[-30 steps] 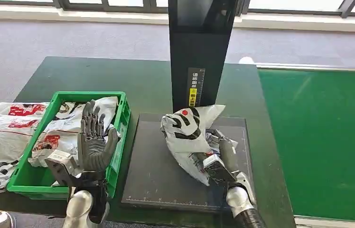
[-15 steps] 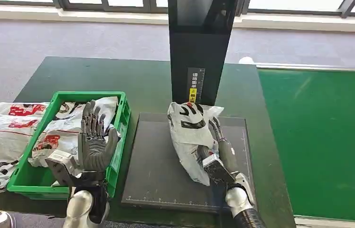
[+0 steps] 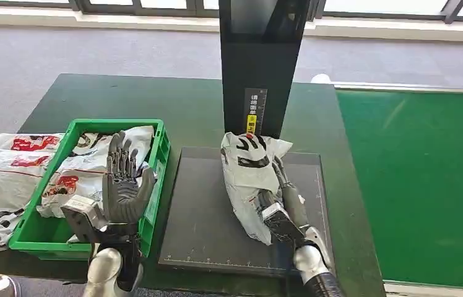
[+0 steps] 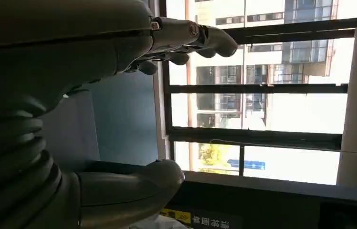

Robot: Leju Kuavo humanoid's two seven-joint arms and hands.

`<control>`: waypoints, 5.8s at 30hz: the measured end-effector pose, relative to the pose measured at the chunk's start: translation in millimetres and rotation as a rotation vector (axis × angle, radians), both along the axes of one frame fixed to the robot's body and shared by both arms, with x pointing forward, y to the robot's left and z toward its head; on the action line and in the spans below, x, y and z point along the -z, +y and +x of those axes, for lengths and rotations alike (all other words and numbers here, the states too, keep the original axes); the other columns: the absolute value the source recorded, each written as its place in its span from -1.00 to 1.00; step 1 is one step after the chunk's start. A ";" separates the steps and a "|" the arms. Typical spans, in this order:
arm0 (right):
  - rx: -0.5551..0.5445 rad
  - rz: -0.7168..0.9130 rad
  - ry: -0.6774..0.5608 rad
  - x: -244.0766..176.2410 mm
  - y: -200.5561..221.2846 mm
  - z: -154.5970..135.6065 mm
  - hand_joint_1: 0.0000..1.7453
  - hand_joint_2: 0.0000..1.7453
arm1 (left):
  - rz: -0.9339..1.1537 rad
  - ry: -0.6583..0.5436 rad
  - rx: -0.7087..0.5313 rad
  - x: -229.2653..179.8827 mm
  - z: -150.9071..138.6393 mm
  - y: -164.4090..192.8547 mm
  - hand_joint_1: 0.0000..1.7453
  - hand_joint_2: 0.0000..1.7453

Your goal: Moved the parcel from conveyor to table for the left to box.

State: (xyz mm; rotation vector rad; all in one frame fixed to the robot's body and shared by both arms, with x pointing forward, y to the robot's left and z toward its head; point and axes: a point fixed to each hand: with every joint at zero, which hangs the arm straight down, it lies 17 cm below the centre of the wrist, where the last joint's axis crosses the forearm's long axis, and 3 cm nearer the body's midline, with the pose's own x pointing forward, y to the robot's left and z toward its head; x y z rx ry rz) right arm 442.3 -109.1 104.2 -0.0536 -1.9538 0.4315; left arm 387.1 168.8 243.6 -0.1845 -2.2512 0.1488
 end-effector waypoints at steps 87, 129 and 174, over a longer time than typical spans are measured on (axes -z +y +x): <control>0.360 -0.118 -0.190 -36.7 -76.7 7.1 -1.00 -1.00 | 0.023 0.013 -0.058 3.6 2.5 5.9 -1.00 1.00; 0.720 0.076 -0.416 -128.9 -169.4 -26.7 -1.00 1.00 | 0.413 0.025 0.036 47.2 2.8 -106.6 -1.00 1.00; 0.808 0.114 -0.417 -131.3 -204.6 -33.5 -1.00 1.00 | 1.315 0.327 0.081 217.6 35.9 -201.2 0.30 1.00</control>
